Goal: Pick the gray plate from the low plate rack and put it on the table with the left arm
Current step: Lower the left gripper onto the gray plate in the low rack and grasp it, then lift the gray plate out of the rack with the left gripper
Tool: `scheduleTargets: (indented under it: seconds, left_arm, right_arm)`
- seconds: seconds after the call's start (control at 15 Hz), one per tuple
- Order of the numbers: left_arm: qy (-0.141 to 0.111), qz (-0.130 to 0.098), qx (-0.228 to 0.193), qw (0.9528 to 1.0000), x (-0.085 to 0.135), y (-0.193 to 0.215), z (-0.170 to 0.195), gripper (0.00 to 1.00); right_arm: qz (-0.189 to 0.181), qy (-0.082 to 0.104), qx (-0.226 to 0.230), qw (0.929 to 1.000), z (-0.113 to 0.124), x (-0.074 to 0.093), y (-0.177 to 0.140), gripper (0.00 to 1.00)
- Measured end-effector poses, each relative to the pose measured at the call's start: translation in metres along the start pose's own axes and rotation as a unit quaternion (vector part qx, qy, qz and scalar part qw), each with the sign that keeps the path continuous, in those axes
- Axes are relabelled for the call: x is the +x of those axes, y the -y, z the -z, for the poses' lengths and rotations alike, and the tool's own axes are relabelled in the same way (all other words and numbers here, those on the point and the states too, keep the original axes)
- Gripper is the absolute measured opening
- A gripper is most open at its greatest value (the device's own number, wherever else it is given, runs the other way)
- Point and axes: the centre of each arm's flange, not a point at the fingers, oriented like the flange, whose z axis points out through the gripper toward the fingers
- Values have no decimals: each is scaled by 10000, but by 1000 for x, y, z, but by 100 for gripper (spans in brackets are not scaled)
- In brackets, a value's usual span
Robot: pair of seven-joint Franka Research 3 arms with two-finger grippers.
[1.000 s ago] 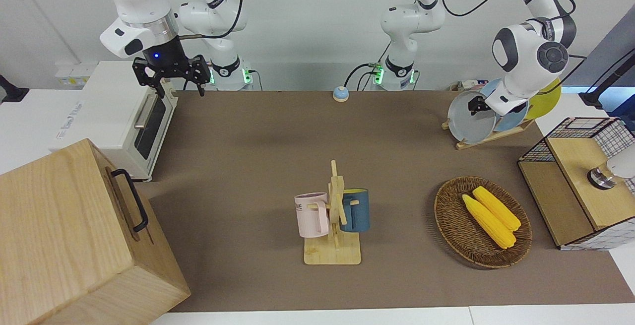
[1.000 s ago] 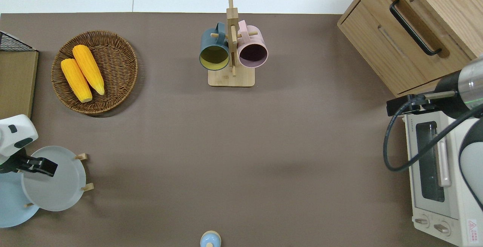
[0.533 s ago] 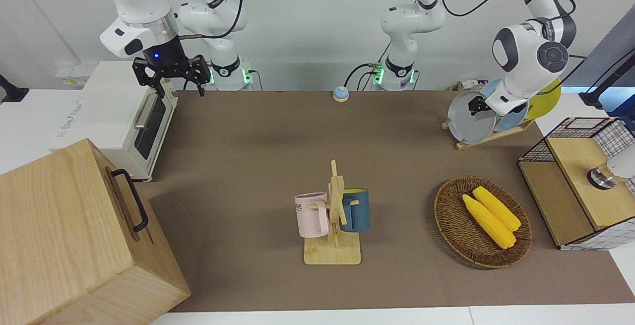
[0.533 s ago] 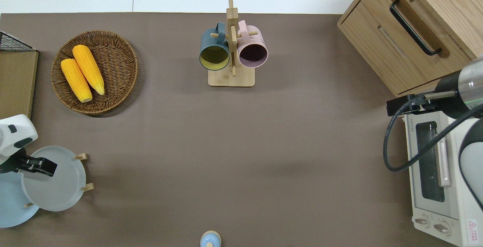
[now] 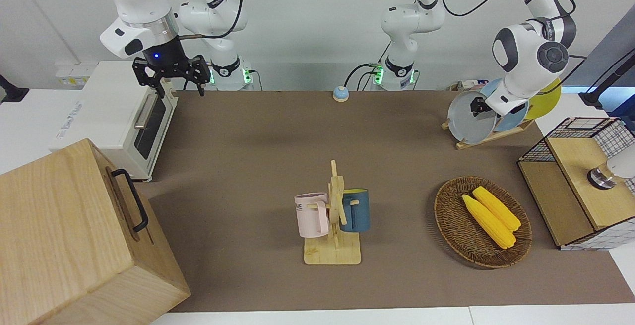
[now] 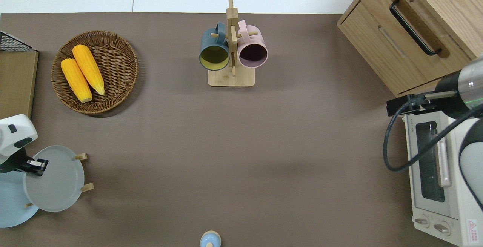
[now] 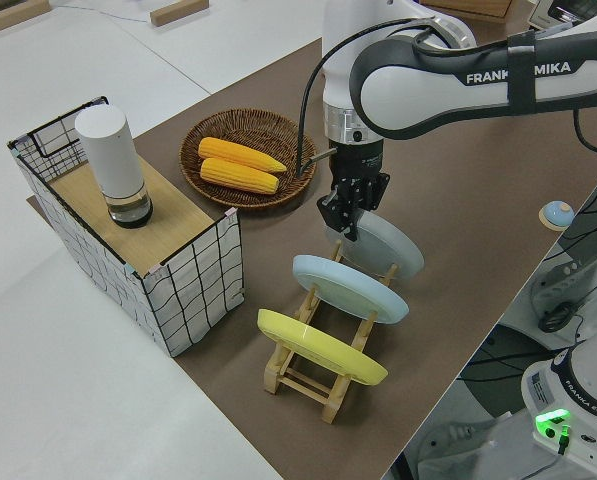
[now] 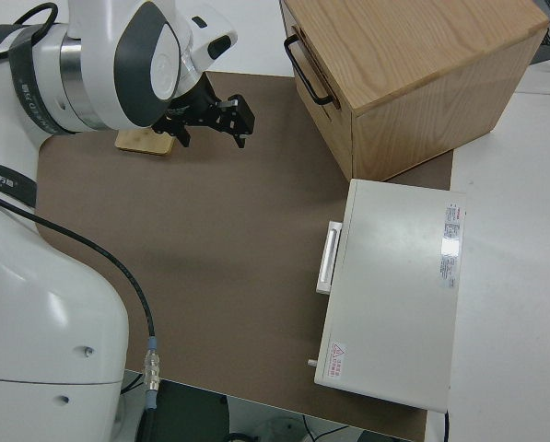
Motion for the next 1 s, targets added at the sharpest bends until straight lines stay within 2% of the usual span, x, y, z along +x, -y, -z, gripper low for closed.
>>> scheduleTargets:
  seconds: [0.4,0.53,0.67,1.0]
  left_arm:
    - [-2,-5,3,10000,0,-1,0,13]
    - [-3,2,-3,10000,0,-3,2,9]
    - [0,3,4,10000,1,-4,4,9]
    - [48,20,32,10000,-2,-3,28,9]
  right_arm:
    - [0,0,0,10000,0,0,0,99]
    - [0,0,0,10000,0,0,0,99]
    - [0,0,0,10000,0,0,0,99]
    - [0,0,0,10000,0,0,0,99]
